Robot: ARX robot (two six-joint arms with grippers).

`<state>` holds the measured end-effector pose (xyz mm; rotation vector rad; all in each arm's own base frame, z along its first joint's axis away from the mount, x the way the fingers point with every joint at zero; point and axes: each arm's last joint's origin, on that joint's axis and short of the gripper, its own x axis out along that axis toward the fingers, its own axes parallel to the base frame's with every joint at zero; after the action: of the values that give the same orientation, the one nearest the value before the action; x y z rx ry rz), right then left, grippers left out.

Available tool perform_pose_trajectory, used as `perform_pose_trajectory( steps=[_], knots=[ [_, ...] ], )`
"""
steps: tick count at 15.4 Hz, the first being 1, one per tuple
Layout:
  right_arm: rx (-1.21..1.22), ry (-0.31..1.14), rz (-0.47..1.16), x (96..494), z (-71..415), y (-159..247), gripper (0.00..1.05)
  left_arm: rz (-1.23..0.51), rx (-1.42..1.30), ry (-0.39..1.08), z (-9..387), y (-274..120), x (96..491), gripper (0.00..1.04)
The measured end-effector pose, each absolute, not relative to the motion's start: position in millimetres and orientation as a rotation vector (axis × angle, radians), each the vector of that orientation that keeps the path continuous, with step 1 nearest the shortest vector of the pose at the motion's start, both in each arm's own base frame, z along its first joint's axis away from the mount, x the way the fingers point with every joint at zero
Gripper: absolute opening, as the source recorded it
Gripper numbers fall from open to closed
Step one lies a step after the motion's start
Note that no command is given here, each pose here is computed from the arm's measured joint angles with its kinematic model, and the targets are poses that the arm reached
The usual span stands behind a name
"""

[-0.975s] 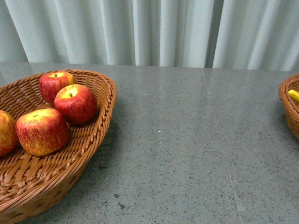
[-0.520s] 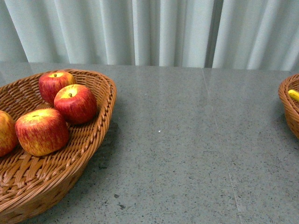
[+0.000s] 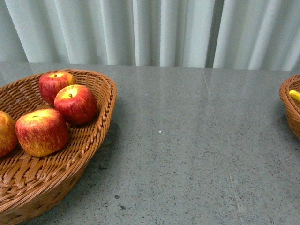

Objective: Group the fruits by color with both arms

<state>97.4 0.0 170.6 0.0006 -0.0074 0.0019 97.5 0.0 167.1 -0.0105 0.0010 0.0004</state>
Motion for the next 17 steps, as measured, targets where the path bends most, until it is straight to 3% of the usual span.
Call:
perform_pose_trajectory(
  steps=[7, 8, 17],
  knots=[
    [0.001, -0.005, 0.0, 97.1, 167.4, 0.0, 0.02, 0.0, -0.01, 0.0, 167.2, 0.0, 97.5, 0.98],
    [0.0, -0.005, 0.0, 97.1, 167.4, 0.0, 0.07, 0.0, -0.01, 0.0, 167.2, 0.0, 97.5, 0.98],
    [0.0, -0.005, 0.0, 97.1, 167.4, 0.0, 0.97, 0.0, -0.01, 0.0, 167.2, 0.0, 97.5, 0.98]
  ],
)
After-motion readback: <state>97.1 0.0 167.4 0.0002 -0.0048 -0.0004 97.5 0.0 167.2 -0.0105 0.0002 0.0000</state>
